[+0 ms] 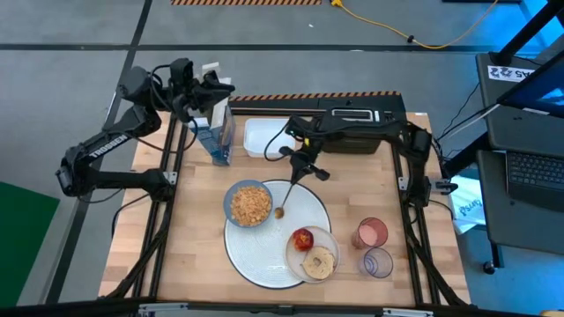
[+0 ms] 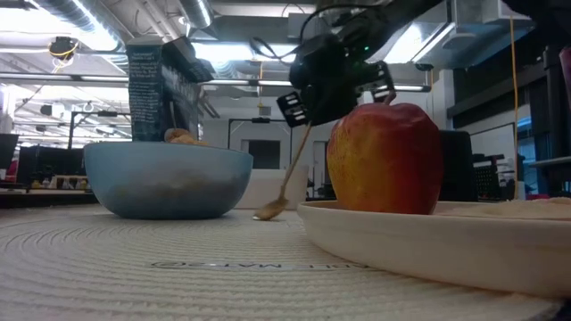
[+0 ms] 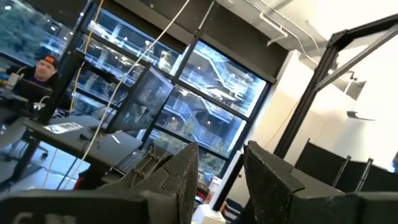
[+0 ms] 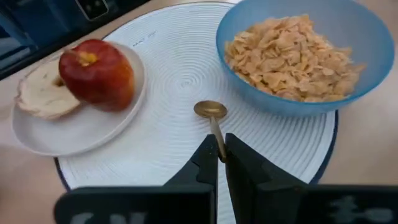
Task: Arrange a breakfast setting
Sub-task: Put the gold spoon on the white table mat
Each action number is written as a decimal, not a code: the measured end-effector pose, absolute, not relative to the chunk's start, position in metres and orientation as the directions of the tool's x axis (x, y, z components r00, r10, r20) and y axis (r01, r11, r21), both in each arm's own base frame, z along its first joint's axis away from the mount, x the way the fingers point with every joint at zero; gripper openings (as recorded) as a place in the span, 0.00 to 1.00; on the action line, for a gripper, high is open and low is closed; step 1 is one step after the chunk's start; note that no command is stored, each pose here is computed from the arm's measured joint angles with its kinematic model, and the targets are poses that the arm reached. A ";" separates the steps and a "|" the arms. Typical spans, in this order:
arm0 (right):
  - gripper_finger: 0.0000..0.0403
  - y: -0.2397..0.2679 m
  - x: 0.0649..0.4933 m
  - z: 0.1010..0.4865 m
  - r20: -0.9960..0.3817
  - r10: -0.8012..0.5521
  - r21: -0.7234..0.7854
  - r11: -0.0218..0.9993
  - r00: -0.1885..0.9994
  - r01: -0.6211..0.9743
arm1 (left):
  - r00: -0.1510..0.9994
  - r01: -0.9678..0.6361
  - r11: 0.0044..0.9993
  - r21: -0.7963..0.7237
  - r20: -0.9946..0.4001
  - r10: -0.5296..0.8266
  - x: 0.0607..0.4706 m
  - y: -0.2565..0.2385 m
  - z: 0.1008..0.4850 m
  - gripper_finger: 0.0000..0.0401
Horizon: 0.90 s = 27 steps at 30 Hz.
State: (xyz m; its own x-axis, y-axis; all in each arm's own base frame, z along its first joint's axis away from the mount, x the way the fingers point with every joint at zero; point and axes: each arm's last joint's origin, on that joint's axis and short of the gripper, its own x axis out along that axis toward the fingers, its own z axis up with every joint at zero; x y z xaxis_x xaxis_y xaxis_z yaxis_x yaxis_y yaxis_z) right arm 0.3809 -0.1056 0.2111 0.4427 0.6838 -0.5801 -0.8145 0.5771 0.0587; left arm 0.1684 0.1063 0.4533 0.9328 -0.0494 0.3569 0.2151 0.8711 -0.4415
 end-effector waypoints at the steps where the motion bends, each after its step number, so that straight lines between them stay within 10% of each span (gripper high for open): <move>1: 0.04 -0.106 0.384 0.210 -0.573 0.691 0.051 0.567 0.441 -0.822 | 0.933 0.216 0.865 -0.453 0.357 -0.046 0.168 0.107 0.453 0.30; 27: 0.04 -0.087 0.396 0.173 -0.697 0.665 -0.042 0.336 0.269 -0.941 | 0.896 0.079 0.818 -0.570 0.400 0.192 0.169 0.114 0.453 0.30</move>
State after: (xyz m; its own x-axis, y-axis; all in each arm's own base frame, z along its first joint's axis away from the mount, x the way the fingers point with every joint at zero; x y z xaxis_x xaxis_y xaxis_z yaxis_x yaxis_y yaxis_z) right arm 0.3962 -0.0867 0.1733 0.2685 0.6651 -0.6968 -0.9411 0.3355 -0.0424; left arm 0.1686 0.1145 0.4532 0.8963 0.1919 0.3999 0.0794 0.8176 -0.5703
